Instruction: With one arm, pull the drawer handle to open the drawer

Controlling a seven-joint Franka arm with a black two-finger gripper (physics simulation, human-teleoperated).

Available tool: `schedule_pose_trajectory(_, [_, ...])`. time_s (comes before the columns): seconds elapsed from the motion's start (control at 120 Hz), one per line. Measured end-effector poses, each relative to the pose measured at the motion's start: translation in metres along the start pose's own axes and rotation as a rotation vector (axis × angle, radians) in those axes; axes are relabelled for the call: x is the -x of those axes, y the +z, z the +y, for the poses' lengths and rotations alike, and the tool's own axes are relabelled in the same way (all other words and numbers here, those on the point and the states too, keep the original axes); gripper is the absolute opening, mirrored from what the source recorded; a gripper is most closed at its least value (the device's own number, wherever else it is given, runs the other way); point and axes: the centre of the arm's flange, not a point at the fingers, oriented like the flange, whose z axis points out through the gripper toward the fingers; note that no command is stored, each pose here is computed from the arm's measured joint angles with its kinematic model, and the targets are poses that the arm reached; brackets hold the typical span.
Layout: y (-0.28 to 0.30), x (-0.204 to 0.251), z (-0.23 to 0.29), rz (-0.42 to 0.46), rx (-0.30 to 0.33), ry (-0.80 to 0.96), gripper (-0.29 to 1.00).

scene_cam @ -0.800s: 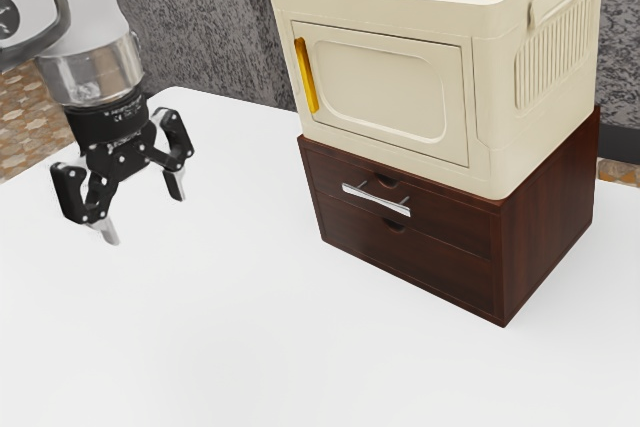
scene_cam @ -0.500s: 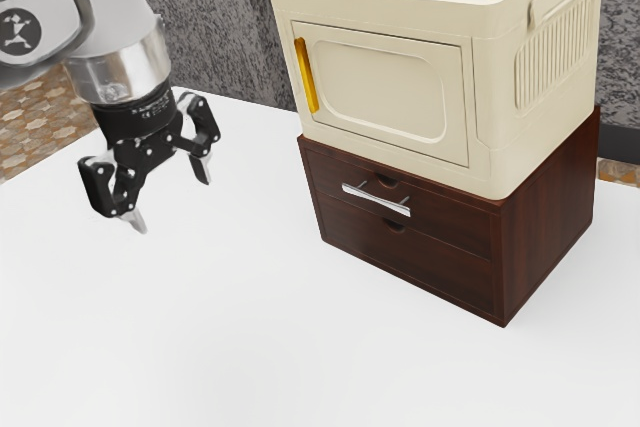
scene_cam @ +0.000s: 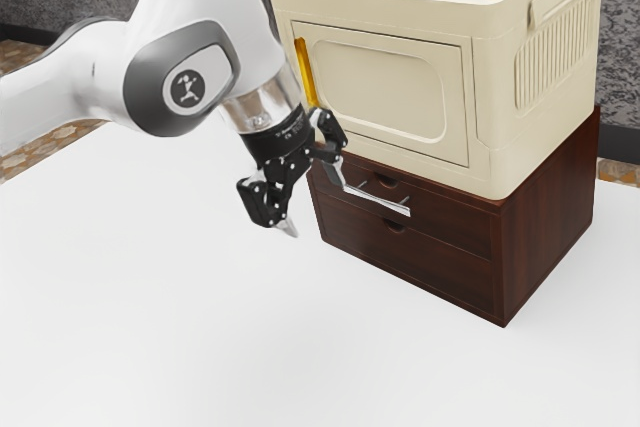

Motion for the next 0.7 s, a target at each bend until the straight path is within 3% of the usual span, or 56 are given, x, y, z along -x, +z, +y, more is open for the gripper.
schedule_pose_trajectory(0.3, [0.015, -0.007, 0.008, 0.000, 0.081, 0.021, 0.70])
schedule_pose_trajectory(0.7, [0.049, -0.016, 0.022, 0.004, 0.113, 0.034, 0.70])
